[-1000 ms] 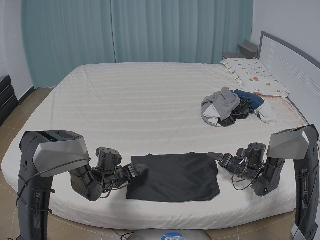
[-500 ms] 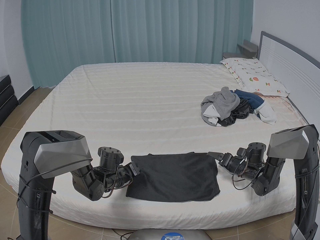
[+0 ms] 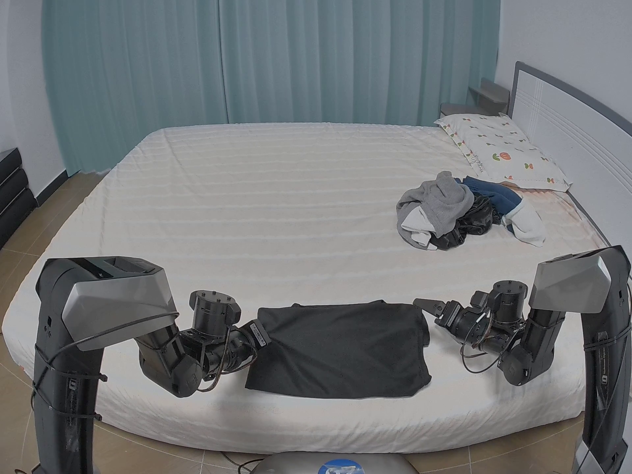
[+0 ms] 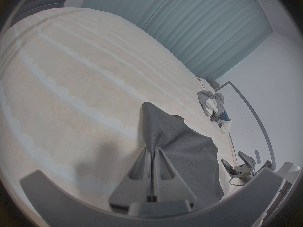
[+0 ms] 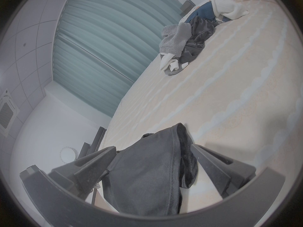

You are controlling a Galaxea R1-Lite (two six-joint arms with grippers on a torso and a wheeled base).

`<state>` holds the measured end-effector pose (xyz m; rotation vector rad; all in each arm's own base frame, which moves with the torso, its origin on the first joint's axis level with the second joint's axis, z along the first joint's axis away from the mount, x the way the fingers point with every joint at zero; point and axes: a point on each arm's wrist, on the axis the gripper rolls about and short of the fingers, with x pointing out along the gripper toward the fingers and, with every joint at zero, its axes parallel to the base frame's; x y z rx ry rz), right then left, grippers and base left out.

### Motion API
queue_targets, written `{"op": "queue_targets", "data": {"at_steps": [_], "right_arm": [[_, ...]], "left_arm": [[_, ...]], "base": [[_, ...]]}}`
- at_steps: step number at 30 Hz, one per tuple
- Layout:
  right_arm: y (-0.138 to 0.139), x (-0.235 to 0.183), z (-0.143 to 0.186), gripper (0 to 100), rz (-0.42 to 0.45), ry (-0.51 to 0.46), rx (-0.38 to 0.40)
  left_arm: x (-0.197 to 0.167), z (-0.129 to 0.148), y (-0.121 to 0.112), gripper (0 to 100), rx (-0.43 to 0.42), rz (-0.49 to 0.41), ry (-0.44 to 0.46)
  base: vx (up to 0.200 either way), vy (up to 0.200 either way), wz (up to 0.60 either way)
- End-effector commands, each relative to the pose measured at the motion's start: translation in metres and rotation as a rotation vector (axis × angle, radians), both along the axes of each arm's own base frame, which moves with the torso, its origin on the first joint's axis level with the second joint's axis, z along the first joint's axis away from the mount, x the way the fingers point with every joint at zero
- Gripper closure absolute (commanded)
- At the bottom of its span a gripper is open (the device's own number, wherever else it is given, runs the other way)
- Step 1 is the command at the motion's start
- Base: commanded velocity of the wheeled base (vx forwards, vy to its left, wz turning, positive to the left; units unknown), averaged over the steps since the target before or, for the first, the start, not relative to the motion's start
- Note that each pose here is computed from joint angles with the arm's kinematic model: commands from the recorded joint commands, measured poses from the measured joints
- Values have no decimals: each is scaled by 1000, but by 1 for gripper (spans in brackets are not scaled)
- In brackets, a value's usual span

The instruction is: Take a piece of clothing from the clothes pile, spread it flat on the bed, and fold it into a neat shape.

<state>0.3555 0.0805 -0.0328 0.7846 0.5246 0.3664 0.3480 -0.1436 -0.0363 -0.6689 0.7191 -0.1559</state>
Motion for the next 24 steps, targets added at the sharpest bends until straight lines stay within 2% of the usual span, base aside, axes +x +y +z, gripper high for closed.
{"op": "queue_targets", "data": {"at_steps": [1, 4, 24], "right_arm": [[-1, 1, -1, 0, -3, 1, 0], [-1, 1, -1, 0, 1, 1, 2], [-8, 4, 0, 0, -18, -6, 5]], "left_arm": [[2, 2, 2, 100, -4, 8, -6], [2, 3, 3, 100, -6, 12, -7], [3, 11, 10, 100, -26, 41, -16]], "base": [[0, 0, 0], [0, 0, 0], [0, 200, 0]]}}
